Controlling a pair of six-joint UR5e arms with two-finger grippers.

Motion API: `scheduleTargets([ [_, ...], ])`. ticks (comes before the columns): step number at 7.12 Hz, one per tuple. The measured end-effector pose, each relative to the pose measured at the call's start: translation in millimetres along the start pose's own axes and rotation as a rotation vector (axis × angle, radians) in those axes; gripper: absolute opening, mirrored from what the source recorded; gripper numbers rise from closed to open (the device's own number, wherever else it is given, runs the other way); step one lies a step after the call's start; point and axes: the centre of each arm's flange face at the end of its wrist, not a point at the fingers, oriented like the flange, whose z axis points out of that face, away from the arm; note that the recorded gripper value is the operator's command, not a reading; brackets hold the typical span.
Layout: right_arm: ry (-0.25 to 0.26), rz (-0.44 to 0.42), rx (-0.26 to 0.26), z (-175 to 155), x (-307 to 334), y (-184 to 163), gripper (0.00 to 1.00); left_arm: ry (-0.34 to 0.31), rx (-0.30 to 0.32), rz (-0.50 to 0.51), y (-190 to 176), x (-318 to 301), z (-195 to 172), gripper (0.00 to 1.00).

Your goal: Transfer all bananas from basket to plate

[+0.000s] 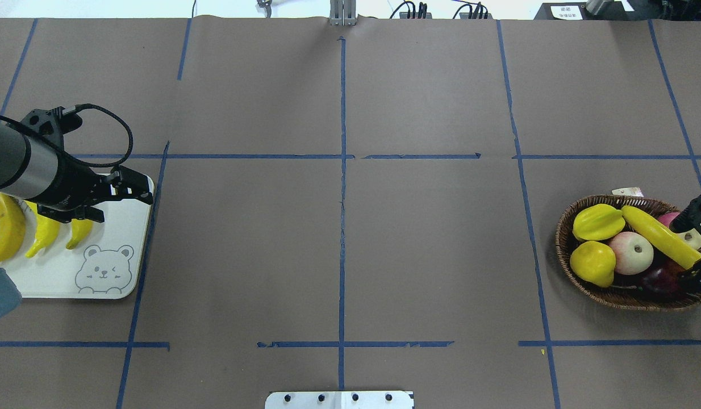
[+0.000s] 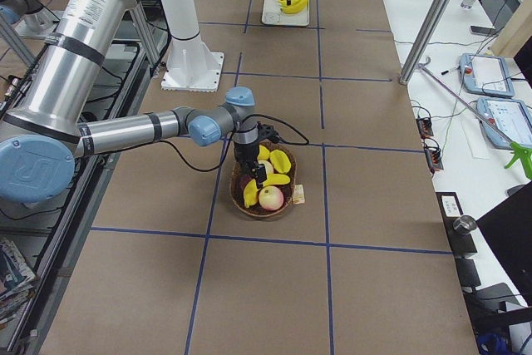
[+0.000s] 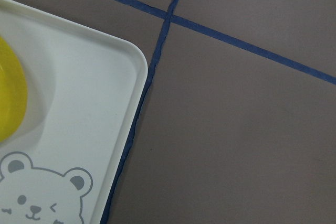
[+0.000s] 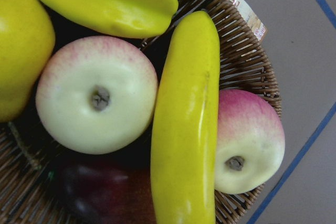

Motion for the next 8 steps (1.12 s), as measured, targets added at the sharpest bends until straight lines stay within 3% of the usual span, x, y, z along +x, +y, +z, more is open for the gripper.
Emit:
scheduleTargets([
  [1, 0.013, -0.016, -0.013, 9, -3, 0, 0.88, 0.000, 0.000, 0.000, 0, 0, 0, 1.00],
  [3, 0.026, -0.038, -0.035, 24, -9, 0, 0.66, 0.000, 0.000, 0.000, 0, 0, 0, 1.00],
  [6, 0.040, -0.064, -0.049, 36, -16, -3, 0.52, 0.000, -0.001, 0.000, 0, 0, 0, 1.00],
  [8, 0.052, -0.076, -0.048, 37, -16, -3, 0.18, 0.000, -0.001, -0.001, 0, 0, 0, 1.00],
])
